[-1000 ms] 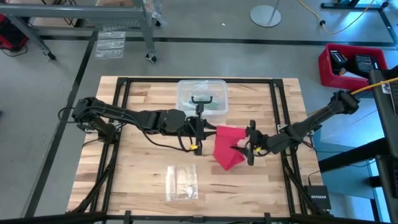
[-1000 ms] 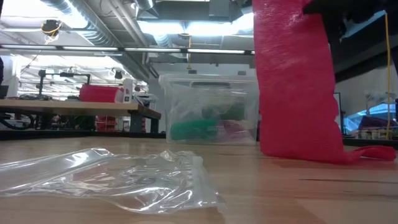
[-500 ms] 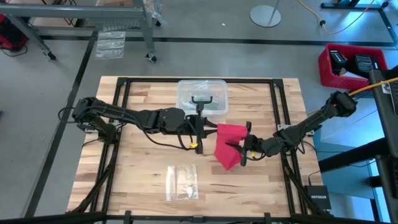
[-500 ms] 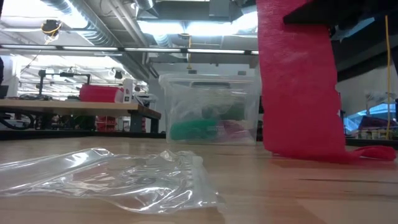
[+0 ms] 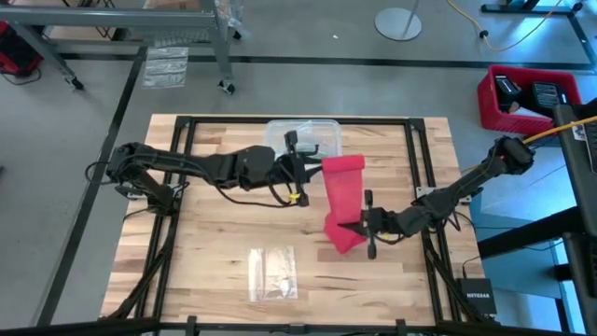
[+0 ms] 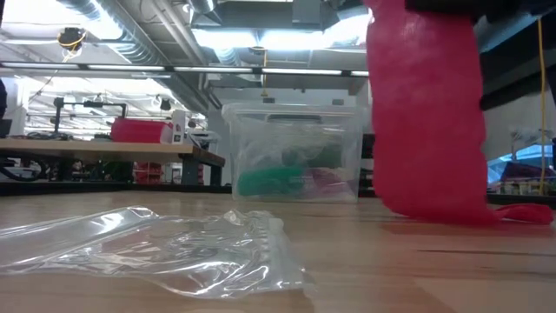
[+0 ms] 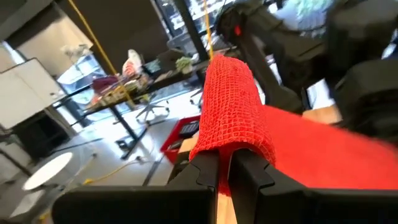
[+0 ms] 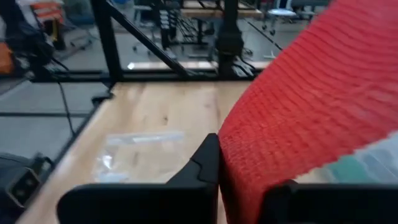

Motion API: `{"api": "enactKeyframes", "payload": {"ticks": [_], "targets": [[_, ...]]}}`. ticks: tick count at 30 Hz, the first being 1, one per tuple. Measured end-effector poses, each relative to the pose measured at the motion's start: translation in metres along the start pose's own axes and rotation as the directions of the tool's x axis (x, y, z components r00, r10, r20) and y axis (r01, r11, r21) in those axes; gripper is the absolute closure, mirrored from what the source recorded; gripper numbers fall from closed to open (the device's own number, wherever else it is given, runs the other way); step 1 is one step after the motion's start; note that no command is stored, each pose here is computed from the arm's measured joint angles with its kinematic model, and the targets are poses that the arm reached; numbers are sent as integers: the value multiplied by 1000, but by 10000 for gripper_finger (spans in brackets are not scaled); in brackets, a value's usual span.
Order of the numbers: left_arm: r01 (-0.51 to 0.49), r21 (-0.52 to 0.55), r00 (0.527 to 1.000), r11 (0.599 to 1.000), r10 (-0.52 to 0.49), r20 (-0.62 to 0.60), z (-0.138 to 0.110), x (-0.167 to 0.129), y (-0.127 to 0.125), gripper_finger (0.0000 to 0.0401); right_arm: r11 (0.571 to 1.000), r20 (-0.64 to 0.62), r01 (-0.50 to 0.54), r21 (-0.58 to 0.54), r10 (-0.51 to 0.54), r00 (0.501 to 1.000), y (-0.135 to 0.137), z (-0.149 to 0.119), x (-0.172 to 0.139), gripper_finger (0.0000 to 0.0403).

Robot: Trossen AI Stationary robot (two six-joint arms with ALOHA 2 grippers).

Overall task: Roll bandage
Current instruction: Roll the red bandage

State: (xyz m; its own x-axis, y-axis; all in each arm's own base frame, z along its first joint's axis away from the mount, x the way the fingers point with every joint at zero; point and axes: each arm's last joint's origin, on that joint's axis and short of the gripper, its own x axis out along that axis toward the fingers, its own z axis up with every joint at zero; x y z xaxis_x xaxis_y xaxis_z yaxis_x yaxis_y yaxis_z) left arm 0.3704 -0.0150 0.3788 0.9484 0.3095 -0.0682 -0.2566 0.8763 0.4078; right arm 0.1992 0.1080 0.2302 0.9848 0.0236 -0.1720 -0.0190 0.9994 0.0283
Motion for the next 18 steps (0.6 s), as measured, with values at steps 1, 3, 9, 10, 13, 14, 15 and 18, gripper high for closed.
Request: {"api": "enactKeyframes", "payload": {"ticks": [1,3,9,10,13,14,15,18], "targets": [[-9,7,1000,1000,9,-10,-2,1,3,391,1000,7,-11,-2,11,1000,2,2,-1,398],[-20,17,999,1000,20,-26,-6,3,6,391,999,25,-35,2,35,999,7,9,-2,398],[-35,30,997,999,37,-66,-16,6,12,391,993,61,-109,-36,111,992,24,41,-6,399],[-33,33,997,999,35,-74,-17,7,12,391,991,64,-122,-47,124,990,27,47,-8,399],[-38,51,994,998,43,-99,-21,8,12,391,985,71,-152,-79,158,985,35,69,-12,398],[-36,59,993,998,43,-106,-22,9,11,391,982,69,-165,-89,171,983,38,76,-14,399],[-37,62,993,997,43,-110,-23,11,10,391,980,67,-173,-96,179,982,40,82,-16,400],[-32,64,992,997,39,-119,-25,11,9,391,973,75,-194,-129,204,976,45,100,-22,400]]}}
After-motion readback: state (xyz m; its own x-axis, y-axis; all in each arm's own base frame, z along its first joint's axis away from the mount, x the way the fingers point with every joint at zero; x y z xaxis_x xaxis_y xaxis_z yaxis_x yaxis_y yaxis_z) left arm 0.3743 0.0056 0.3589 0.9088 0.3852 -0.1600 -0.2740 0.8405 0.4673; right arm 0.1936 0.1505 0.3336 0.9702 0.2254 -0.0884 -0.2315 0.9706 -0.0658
